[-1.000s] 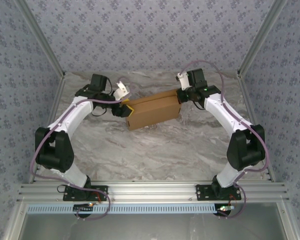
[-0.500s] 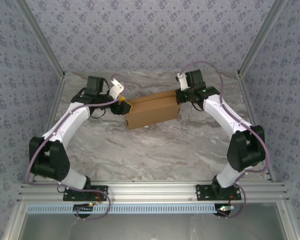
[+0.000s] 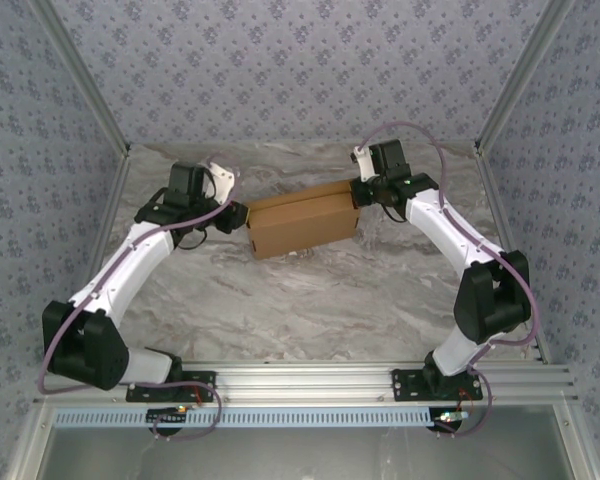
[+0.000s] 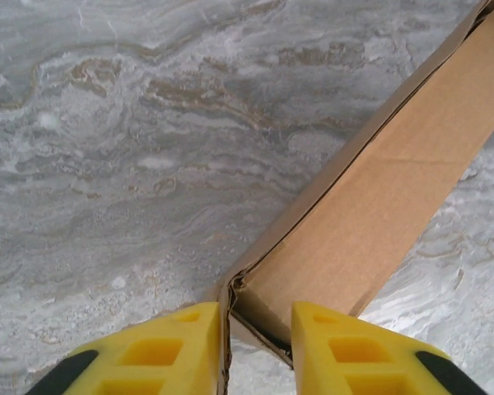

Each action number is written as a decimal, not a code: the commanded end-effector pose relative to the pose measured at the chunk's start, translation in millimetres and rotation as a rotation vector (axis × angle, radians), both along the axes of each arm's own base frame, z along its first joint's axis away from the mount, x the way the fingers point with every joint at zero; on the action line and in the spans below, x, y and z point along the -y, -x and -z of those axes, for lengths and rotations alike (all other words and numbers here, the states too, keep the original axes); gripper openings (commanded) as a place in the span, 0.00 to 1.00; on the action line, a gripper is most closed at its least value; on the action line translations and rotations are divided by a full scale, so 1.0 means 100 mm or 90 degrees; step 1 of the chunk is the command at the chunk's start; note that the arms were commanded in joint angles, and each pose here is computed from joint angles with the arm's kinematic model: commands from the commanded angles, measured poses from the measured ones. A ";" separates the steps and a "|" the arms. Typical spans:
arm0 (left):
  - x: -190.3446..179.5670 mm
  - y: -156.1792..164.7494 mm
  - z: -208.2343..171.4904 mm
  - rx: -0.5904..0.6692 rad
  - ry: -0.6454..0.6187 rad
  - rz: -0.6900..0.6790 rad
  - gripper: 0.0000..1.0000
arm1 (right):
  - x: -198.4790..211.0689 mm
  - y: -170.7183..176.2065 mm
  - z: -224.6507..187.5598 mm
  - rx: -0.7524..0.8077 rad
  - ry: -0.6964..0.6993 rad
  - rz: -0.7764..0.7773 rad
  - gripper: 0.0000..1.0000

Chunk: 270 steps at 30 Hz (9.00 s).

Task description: Fold the paper box

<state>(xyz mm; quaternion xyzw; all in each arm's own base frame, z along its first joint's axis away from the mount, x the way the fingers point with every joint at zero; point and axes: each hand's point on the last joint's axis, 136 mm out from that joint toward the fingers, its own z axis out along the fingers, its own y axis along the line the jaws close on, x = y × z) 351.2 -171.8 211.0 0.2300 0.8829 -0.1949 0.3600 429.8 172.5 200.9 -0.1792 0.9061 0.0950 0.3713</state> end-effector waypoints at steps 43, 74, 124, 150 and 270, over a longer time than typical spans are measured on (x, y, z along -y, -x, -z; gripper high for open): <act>0.06 -0.15 0.10 -0.114 0.135 -0.335 0.00 | -0.08 0.25 0.33 -0.112 -0.031 0.073 0.02; 0.12 0.14 0.78 -0.009 0.054 -0.369 0.00 | 0.04 0.40 0.65 -0.061 0.039 0.020 0.02; -0.17 0.02 -0.38 -0.023 0.327 -0.350 0.79 | -0.12 0.52 0.71 0.010 0.069 0.034 0.01; -0.05 0.15 0.59 -0.210 0.331 -0.363 0.53 | -0.15 0.53 0.68 0.011 0.062 0.041 0.08; -0.06 0.40 0.75 -0.233 0.360 -0.302 0.53 | 0.26 0.93 1.06 -0.219 -0.170 0.082 0.44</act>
